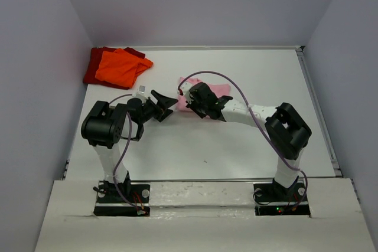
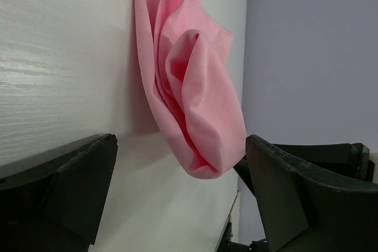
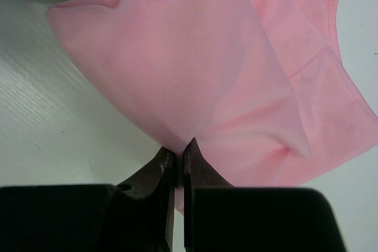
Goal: Fold and stack the t-shirts
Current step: Put the neatly folded tshirt into the corner of the board with the left arm
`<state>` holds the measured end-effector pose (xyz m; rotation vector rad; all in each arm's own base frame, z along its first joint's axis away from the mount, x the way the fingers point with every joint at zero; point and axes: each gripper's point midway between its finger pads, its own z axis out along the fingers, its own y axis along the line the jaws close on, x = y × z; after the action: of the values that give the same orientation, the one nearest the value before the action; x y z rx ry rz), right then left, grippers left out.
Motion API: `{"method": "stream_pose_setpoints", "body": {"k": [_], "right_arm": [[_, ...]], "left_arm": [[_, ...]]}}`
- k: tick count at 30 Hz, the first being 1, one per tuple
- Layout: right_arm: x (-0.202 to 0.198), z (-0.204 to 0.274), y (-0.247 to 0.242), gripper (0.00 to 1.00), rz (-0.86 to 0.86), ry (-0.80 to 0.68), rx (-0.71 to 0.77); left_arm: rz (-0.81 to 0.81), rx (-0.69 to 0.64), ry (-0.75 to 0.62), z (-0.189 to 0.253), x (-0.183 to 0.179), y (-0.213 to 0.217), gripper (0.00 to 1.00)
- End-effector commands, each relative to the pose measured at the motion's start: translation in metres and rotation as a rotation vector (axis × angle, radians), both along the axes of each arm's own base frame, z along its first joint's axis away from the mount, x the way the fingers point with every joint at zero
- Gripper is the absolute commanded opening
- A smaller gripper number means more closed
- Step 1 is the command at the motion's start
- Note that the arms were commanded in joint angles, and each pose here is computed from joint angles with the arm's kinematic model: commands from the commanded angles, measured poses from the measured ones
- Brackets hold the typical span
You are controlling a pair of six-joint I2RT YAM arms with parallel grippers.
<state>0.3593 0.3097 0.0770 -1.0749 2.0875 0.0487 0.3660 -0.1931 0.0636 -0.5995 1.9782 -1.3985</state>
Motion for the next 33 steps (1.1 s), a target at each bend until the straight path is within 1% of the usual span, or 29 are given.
{"method": "stream_pose_setpoints", "body": {"k": [1,8,10,16,20,22,23,24,26,27,28,29,30,33], "right_arm": [[0.002,0.016,0.002,0.0,-0.013,-0.017,0.045],[-0.001,0.015,0.003,0.0,-0.023,0.002,0.066],[0.0,0.015,0.004,0.0,-0.034,0.001,0.07],[0.0,0.019,0.003,0.0,-0.031,-0.003,0.072],[0.001,0.024,0.001,0.0,-0.035,-0.016,0.068],[0.0,0.028,0.0,0.0,-0.036,-0.022,0.073],[0.0,0.029,0.001,0.0,-0.034,-0.023,0.076],[0.0,0.029,0.0,0.0,-0.036,-0.023,0.076],[0.0,0.033,-0.002,0.0,-0.053,-0.031,0.081],[0.001,0.035,-0.002,0.0,-0.061,-0.031,0.085],[-0.001,0.036,-0.004,0.0,-0.066,-0.027,0.087],[-0.002,0.041,-0.003,0.0,-0.064,-0.03,0.104],[-0.004,0.043,-0.003,0.0,-0.063,-0.028,0.111],[-0.01,0.046,-0.006,0.0,-0.073,-0.017,0.135]], "left_arm": [[-0.028,-0.038,-0.087,0.021,0.011,-0.008,0.99],[-0.06,-0.051,-0.055,0.01,0.027,-0.025,0.99],[-0.069,-0.013,-0.018,-0.001,0.033,-0.032,0.99],[-0.094,-0.007,-0.003,-0.006,0.038,-0.055,0.99],[-0.1,0.005,0.021,-0.016,0.04,-0.061,0.99],[-0.101,0.013,0.01,-0.016,0.04,-0.063,0.98],[-0.1,0.014,0.009,-0.015,0.04,-0.063,0.95],[-0.096,0.028,0.005,-0.016,0.042,-0.062,0.84],[-0.098,0.042,-0.002,-0.016,0.045,-0.062,0.68],[-0.101,0.047,-0.001,-0.016,0.045,-0.062,0.63],[-0.105,0.05,-0.003,-0.016,0.045,-0.062,0.41],[-0.107,0.057,0.001,-0.017,0.047,-0.063,0.17],[-0.105,0.06,0.002,-0.017,0.048,-0.062,0.0],[-0.113,0.079,0.0,-0.018,0.051,-0.063,0.0]]}}
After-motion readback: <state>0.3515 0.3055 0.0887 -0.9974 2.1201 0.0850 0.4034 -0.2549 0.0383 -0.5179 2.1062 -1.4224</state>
